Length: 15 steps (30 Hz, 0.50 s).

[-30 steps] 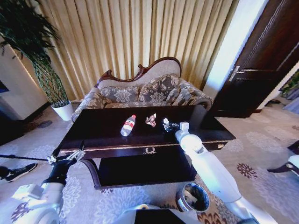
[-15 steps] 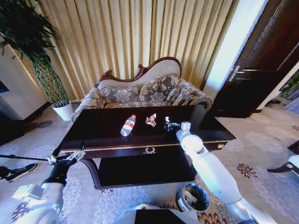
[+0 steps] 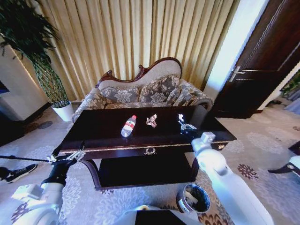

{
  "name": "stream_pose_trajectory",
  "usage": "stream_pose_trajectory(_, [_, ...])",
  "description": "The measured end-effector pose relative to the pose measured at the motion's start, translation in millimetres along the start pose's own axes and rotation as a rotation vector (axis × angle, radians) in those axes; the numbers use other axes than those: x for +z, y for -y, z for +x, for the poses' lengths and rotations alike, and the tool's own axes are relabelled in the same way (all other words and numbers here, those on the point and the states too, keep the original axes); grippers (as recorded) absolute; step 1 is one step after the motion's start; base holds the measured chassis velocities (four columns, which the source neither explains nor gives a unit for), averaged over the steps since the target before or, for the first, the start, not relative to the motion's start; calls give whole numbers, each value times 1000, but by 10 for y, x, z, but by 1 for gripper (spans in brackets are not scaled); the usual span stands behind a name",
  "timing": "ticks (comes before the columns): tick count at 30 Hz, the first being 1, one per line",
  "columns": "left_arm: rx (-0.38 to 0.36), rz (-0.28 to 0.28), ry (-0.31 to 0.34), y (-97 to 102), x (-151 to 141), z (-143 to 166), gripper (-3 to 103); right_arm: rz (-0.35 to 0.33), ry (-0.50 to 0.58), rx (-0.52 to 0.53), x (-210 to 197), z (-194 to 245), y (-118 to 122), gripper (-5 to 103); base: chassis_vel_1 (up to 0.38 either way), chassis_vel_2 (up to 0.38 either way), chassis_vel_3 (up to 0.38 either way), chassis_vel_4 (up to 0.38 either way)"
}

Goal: Move to the front of the table and place the trash on the table into the trash bin.

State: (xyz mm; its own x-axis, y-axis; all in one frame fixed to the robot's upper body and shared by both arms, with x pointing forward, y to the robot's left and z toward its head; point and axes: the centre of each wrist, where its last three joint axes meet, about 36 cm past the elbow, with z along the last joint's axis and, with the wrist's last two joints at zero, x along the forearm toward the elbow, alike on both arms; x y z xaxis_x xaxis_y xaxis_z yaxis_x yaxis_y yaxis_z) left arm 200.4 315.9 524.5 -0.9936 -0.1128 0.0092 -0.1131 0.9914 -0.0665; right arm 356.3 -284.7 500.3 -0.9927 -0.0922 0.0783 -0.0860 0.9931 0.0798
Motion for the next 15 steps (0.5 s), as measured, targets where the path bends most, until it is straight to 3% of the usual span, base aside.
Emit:
stream_pose_trajectory(6, [9,0,4,0,-9,-15,100,-4,13,25,-82,359,68,0,0,0,0,0])
stream_pose_trajectory(15, [24,5,1,-2,-18,-25,100,-23,4,34,-171,776,-32,0,0,0,0,0])
